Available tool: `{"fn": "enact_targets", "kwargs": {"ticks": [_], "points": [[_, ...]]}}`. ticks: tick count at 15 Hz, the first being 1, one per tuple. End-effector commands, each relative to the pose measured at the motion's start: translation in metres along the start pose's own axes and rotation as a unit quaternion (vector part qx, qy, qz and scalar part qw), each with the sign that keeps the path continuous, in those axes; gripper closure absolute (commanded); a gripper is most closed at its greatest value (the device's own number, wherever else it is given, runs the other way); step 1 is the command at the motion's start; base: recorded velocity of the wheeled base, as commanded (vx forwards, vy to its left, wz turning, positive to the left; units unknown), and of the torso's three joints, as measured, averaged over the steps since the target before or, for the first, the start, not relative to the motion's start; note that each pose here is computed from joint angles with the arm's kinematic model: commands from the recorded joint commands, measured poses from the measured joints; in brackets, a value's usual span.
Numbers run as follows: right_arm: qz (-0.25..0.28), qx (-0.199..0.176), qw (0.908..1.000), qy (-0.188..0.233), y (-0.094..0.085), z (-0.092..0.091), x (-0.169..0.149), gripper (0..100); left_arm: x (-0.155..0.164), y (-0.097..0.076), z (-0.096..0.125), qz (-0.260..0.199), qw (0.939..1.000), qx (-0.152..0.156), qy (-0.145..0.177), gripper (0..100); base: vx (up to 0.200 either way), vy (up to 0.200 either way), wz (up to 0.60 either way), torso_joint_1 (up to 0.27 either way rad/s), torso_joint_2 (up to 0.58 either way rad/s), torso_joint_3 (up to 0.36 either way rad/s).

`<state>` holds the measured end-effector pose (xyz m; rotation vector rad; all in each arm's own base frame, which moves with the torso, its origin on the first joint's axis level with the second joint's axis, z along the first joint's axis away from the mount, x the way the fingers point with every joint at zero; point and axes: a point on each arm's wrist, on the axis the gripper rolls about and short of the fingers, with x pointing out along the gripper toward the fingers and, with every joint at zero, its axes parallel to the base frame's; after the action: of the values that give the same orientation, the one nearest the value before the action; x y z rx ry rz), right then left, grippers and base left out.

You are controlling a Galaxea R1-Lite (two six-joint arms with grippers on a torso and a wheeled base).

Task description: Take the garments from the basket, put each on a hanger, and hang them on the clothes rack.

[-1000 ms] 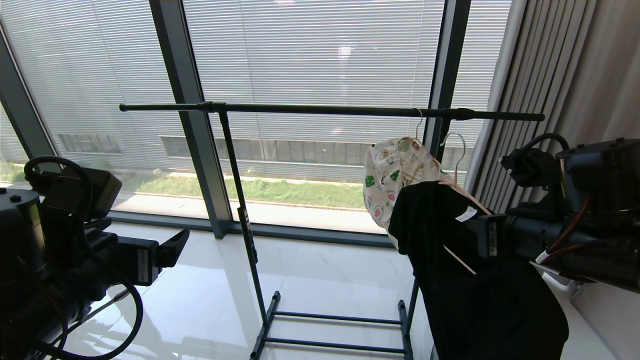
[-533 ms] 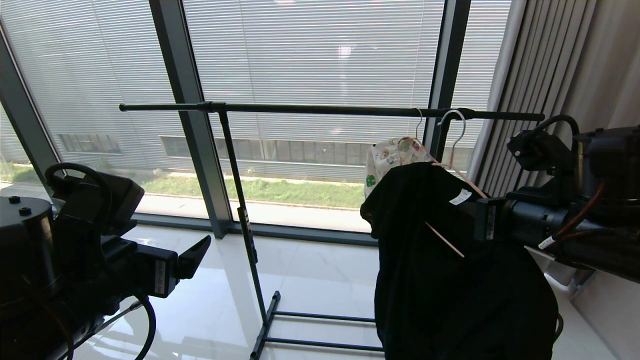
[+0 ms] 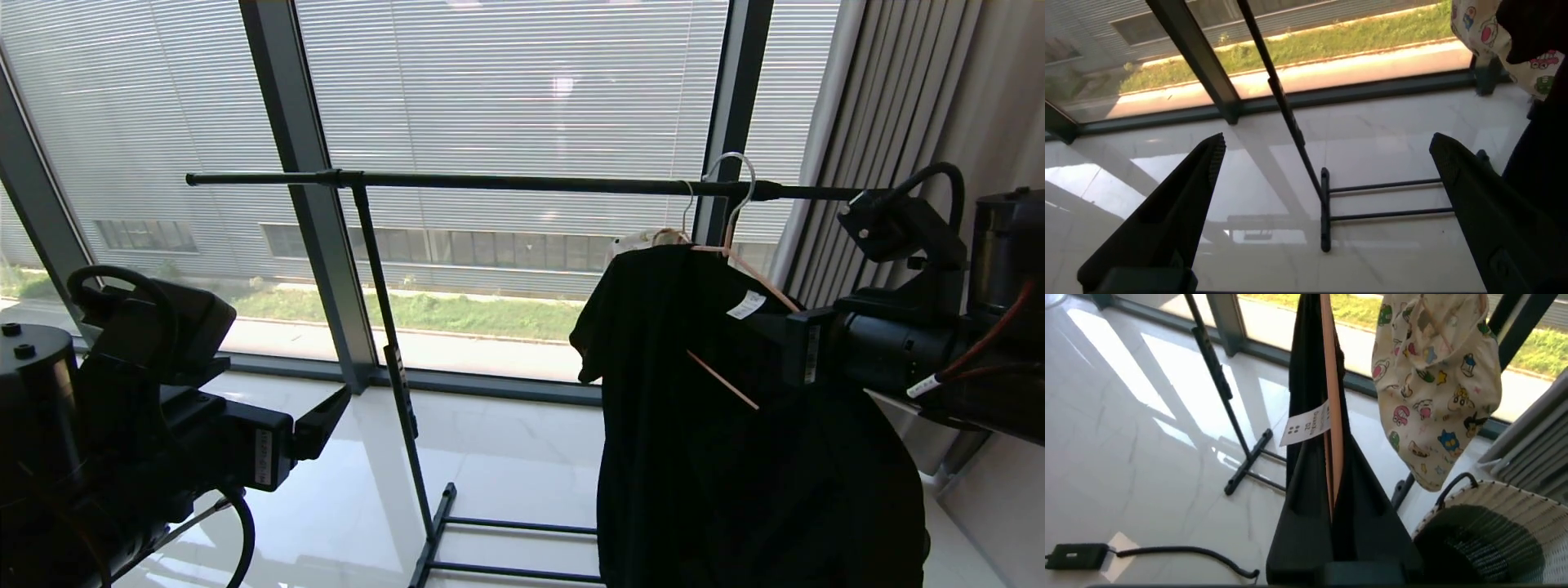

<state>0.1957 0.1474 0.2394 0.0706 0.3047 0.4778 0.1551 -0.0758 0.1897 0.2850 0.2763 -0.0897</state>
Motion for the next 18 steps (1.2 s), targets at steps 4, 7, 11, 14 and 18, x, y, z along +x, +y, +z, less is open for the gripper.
{"fn": "enact_targets", "kwargs": {"ticks": [4, 7, 11, 14, 18], "points": [[0.001, -0.007, 1.0, -0.003, 0.0, 0.0012, -0.0022, 100, -0.0009, -0.0016, 0.0005, -0.005, 1.0, 0.001, -0.002, 0, 0.2, 0.0, 0.0, 0.007, 0.01, 0.001], [0.003, -0.007, 1.0, -0.003, 0.0005, 0.0013, -0.0019, 100, -0.0007, -0.002, 0.0004, -0.006, 1.0, 0.002, -0.002, 0, 0.2, 0.0, 0.0, 0.005, 0.0, 0.001], [0.019, -0.009, 0.9998, -0.001, 0.0022, 0.0012, -0.002, 100, -0.0007, -0.0021, -0.0001, -0.007, 1.0, 0.002, -0.001, 0, 0.2, 0.0, 0.0, 0.002, 0.0, 0.0], [0.03, -0.017, 0.9994, 0.0, 0.0066, 0.0018, -0.0006, 100, -0.0007, -0.0021, -0.0001, -0.006, 1.0, 0.002, -0.001, 0, 0.2, 0.0, 0.0, 0.002, 0.0, 0.002], [0.032, -0.017, 0.9993, -0.005, 0.0095, 0.0074, 0.007, 100, -0.0007, -0.0021, -0.0001, -0.006, 1.0, 0.002, -0.001, 0, 0.2, 0.0, 0.0, 0.0, 0.0, 0.0]]}}
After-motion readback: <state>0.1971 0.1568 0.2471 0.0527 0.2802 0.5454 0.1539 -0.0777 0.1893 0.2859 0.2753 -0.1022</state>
